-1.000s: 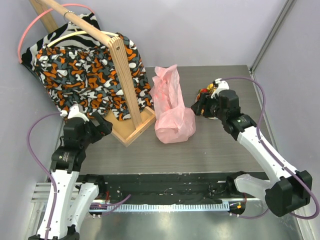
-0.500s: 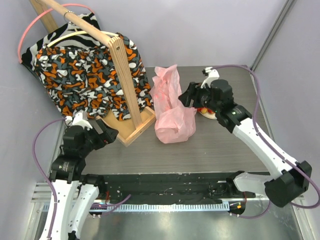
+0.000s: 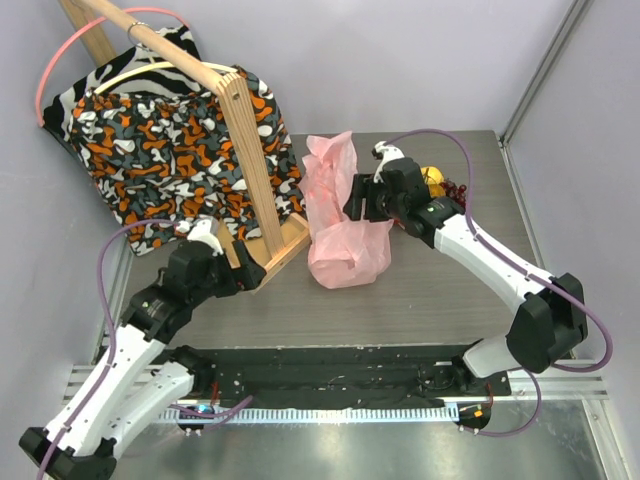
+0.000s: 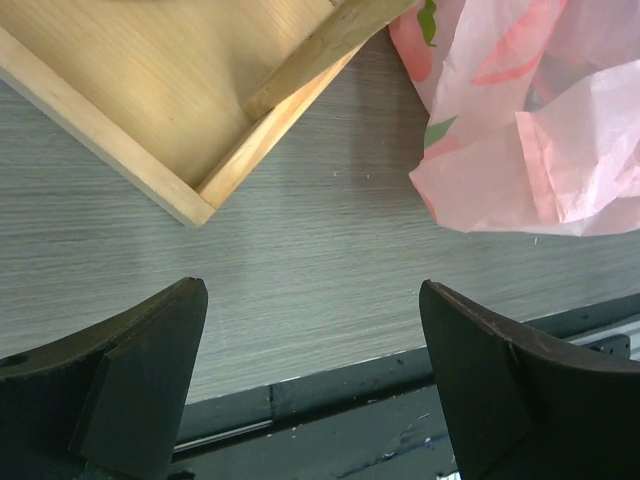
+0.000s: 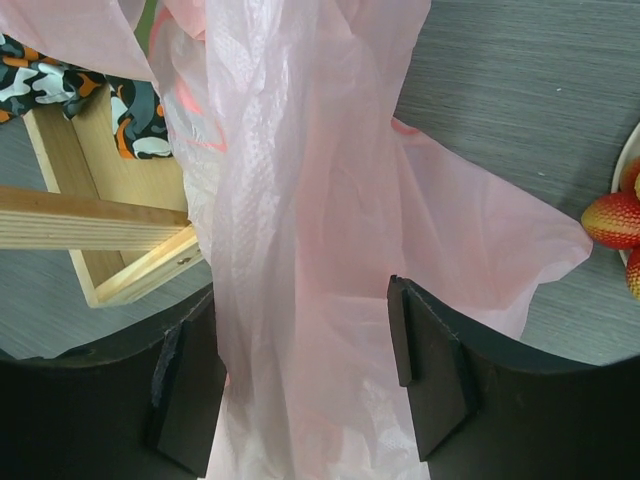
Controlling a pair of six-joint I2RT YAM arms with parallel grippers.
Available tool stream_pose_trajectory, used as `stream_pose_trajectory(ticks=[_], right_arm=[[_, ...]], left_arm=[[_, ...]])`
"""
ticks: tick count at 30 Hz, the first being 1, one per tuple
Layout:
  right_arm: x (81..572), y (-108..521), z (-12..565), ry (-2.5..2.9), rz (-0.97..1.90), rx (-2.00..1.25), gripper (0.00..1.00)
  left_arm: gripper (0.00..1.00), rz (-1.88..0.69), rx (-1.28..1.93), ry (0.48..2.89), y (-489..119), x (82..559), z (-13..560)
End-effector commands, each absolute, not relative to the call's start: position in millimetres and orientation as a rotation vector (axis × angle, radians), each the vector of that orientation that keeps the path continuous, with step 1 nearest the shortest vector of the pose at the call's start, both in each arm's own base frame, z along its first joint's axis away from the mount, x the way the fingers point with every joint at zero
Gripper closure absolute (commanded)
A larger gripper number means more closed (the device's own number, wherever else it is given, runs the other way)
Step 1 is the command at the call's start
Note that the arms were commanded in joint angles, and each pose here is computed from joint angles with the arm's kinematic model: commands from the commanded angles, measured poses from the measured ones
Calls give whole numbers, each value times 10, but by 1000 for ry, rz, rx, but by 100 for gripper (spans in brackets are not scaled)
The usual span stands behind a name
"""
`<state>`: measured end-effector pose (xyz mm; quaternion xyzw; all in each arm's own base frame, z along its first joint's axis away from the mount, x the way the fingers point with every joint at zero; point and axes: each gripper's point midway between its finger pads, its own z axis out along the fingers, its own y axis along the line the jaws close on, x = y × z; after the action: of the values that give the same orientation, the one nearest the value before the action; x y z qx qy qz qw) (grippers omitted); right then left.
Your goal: Place the fruits into the plastic bag
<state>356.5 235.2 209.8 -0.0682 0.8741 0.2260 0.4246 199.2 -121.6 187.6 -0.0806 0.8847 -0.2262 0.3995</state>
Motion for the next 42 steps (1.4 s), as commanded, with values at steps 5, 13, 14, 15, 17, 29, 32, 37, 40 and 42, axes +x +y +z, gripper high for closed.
stream_pose_trajectory(ticks=[5,13,14,15,17,29,32,37,40,42], right_arm=[[3576,2385,2409,2104,597,-187,69],[3296,2371,2348,2168,620,-337,96],[3253,2339,2347,2176,610,-351,97],[3198,2296,2355,2179,600,-359,97],[3094,2179,2417,2172,569,-363,98],[2690,1730,2227,2241,479,-310,99],[2592,1666,2198,2258,474,-327,99],[2515,1605,2163,2263,466,-329,99],[2482,1607,2174,2264,477,-333,99],[2476,1598,2170,2268,474,-333,99]], left_arm=[[7,-676,-291,2097,-1360,2181,2163],[7,-664,-152,2090,-1675,2328,2432],[7,-671,-130,2070,-1729,2350,2528],[8,-683,-87,2069,-1842,2317,2556],[8,-670,-38,2064,-2016,2377,2594],[7,-735,200,1990,-2975,2445,2950],[6,-717,254,1982,-3229,2569,2978],[4,-552,271,1972,-3380,2885,2877],[3,-457,234,1952,-3360,3058,2961],[3,-383,213,1953,-3289,3128,2950]])
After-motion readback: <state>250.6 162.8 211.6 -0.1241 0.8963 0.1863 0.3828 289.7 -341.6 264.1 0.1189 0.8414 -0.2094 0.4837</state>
